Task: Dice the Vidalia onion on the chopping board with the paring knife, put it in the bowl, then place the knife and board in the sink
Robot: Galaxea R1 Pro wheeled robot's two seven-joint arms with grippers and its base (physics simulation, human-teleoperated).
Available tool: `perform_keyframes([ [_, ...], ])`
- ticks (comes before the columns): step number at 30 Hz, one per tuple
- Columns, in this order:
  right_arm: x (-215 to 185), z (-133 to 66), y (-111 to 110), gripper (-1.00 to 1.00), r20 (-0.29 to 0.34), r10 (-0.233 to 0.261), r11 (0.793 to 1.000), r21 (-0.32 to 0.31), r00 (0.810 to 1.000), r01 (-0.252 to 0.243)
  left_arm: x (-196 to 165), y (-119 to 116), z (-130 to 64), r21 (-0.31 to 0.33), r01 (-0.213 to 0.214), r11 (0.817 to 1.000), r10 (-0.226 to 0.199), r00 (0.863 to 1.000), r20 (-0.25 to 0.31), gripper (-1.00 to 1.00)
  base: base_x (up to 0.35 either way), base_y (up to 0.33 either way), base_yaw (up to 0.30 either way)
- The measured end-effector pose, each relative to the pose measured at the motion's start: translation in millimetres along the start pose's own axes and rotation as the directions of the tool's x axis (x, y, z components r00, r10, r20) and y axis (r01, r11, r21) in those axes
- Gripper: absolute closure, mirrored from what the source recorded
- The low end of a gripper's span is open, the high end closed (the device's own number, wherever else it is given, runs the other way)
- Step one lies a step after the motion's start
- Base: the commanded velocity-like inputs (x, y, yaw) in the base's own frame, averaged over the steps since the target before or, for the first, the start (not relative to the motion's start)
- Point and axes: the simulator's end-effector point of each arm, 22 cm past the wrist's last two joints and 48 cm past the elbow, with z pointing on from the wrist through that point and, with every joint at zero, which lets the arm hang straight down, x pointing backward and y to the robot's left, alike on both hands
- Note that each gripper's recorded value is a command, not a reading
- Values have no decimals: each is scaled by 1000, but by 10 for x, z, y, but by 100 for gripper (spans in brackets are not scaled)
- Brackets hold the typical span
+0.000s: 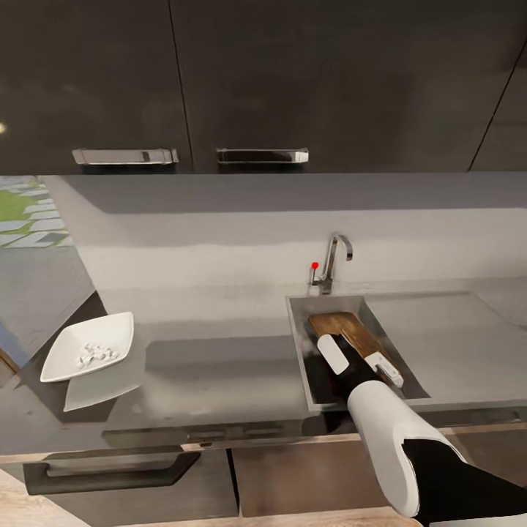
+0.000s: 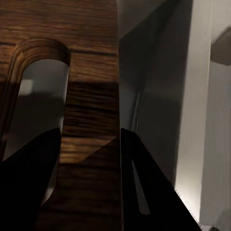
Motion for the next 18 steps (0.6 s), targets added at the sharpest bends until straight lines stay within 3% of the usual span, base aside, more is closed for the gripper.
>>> perform_keyframes([
  [6, 65, 57, 8, 100, -2, -4, 1000, -2, 1000, 4, 30, 5, -3, -1, 0, 1000, 0, 1000, -9, -100, 187, 53, 0],
  [18, 172, 160, -21, 100, -5, -13, 1000, 20, 1000, 13, 100, 5, -9, -2, -2, 1000, 2, 1000, -28, -100, 11, 2, 0],
])
